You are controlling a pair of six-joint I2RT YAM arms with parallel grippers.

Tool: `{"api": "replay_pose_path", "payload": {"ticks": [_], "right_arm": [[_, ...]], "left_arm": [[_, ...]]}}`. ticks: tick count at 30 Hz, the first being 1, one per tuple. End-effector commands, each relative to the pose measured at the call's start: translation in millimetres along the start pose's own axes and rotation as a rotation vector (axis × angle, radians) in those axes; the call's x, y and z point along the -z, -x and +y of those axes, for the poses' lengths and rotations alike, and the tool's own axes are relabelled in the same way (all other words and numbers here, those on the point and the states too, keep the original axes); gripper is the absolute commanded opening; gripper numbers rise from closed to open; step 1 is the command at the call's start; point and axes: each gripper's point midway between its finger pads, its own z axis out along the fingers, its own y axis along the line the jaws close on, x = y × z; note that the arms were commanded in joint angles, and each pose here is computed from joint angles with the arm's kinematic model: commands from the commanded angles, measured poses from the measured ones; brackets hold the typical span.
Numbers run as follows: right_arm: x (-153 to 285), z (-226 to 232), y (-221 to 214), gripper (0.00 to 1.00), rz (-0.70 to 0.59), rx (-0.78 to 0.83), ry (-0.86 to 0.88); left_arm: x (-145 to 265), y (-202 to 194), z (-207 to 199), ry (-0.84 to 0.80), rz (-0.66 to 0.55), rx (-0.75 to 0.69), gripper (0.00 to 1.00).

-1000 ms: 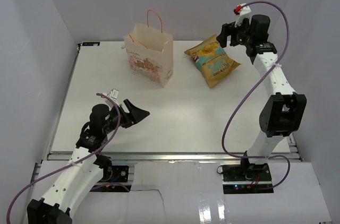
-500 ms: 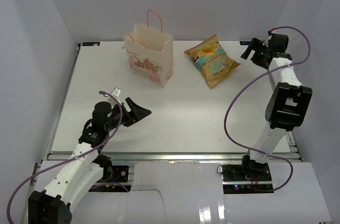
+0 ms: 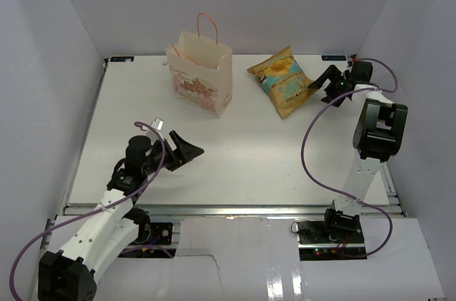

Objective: Place the snacks into the paper bag

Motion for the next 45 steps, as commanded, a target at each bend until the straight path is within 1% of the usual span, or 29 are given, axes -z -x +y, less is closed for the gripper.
{"api": "replay_pose_path", "payload": {"ticks": [1,7,12,13,17,18,20,21,23,24,26,27,28,30,36,37,39,40,41,43,45], "right_arm": [[-7,19,10,0.93,-0.028,-0.010,0.120],[-24,9,0,0.89,0.000,-0.060,0.126],[-35,7,1,0.86,-0.013,-0.068,0.152],[-36,9,3,0.81,-0.018,-0.061,0.163],[-41,10,1,0.72,-0.013,-0.057,0.196],[-42,10,1,0.67,-0.014,-0.055,0.201],[-42,13,0,0.60,-0.007,-0.046,0.223],[-43,13,-2,0.53,-0.002,-0.046,0.229],[-42,17,-3,0.46,0.001,-0.034,0.254],[-41,19,-1,0.40,-0.002,-0.030,0.262],[-39,23,-1,0.33,-0.002,-0.014,0.278],[-37,25,1,0.27,-0.004,-0.009,0.285],[-35,28,1,0.24,-0.001,-0.005,0.295],[-28,34,4,0.18,-0.006,0.011,0.307],[8,67,17,0.09,-0.044,0.151,0.369],[14,71,19,0.08,-0.057,0.199,0.380],[42,96,26,0.08,-0.099,0.309,0.426],[41,93,24,0.08,-0.094,0.322,0.422],[55,105,29,0.08,-0.121,0.358,0.432],[66,119,26,0.08,-0.112,0.396,0.439],[81,139,25,0.08,-0.131,0.462,0.457]], "left_arm": [[1,4,-12,-0.028,-0.005,-0.001,0.88],[-1,7,-12,-0.014,0.000,0.007,0.88],[-6,7,-10,0.003,0.019,0.014,0.88],[-7,8,-11,0.001,0.022,0.011,0.88],[-11,11,-12,0.008,0.031,0.007,0.88],[-11,12,-12,0.007,0.032,0.004,0.88],[-12,13,-13,0.006,0.033,0.000,0.88],[-13,13,-13,0.008,0.037,0.002,0.88],[-13,13,-12,0.009,0.038,0.001,0.88],[-13,13,-12,0.009,0.038,0.001,0.88],[-13,13,-13,0.007,0.036,-0.001,0.88],[-13,13,-12,0.008,0.035,0.001,0.88],[-13,14,-14,0.004,0.030,-0.004,0.88],[-12,15,-15,0.001,0.026,-0.007,0.88],[-10,19,-21,-0.015,0.005,-0.031,0.88],[-10,20,-21,-0.018,0.001,-0.033,0.88],[-8,21,-23,-0.028,-0.006,-0.043,0.88],[-8,21,-24,-0.030,-0.008,-0.046,0.88],[-8,21,-24,-0.034,-0.008,-0.051,0.88],[-7,21,-26,-0.043,-0.012,-0.063,0.89],[-5,20,-26,-0.047,-0.012,-0.071,0.89]]}}
